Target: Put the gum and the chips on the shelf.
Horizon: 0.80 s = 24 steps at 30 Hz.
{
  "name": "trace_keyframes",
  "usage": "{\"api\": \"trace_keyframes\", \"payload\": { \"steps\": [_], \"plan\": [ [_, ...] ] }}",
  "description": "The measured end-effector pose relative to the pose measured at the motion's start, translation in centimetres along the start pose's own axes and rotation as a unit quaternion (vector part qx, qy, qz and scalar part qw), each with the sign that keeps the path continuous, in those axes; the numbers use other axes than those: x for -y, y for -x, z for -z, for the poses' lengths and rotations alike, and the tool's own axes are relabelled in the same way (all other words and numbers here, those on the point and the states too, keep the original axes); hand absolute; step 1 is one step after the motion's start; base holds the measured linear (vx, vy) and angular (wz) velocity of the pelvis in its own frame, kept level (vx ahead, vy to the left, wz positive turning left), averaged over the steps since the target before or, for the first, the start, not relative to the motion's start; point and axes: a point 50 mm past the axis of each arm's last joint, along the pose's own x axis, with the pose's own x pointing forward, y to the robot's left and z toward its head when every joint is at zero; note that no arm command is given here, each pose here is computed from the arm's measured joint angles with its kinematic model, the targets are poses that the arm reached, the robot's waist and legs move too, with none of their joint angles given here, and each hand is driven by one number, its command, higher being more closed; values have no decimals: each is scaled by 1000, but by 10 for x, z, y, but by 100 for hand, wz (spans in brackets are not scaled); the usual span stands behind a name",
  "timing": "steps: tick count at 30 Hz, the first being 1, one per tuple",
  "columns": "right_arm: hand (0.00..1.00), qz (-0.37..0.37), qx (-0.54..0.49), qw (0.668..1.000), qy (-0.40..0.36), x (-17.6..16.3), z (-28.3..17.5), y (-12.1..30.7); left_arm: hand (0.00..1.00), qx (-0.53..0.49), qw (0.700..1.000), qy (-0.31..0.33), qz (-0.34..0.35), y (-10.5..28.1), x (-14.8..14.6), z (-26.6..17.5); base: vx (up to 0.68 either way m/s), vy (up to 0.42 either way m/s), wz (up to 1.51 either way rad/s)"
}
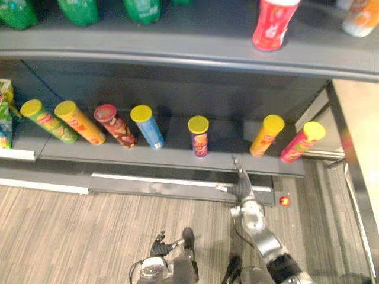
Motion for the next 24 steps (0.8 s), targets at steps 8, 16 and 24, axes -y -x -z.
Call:
{"api": "trace_keyframes", "payload": {
  "steps": [8, 16, 24],
  "plan": [
    [0, -80, -246, 964, -52, -2, 107, 94, 0, -41, 999, -3, -30, 6, -12, 22, 28, 16, -16],
    [0, 43, -431, 891, -136, 35, 169, 157, 0, -91, 991, 82, -57, 14, -19, 47, 14, 10, -7],
    [0, 128, -529, 813, -206, 45, 191, 198, 0, -106, 986, 117, -59, 17, -20, 54, 35, 17, 0]
  ]
}}
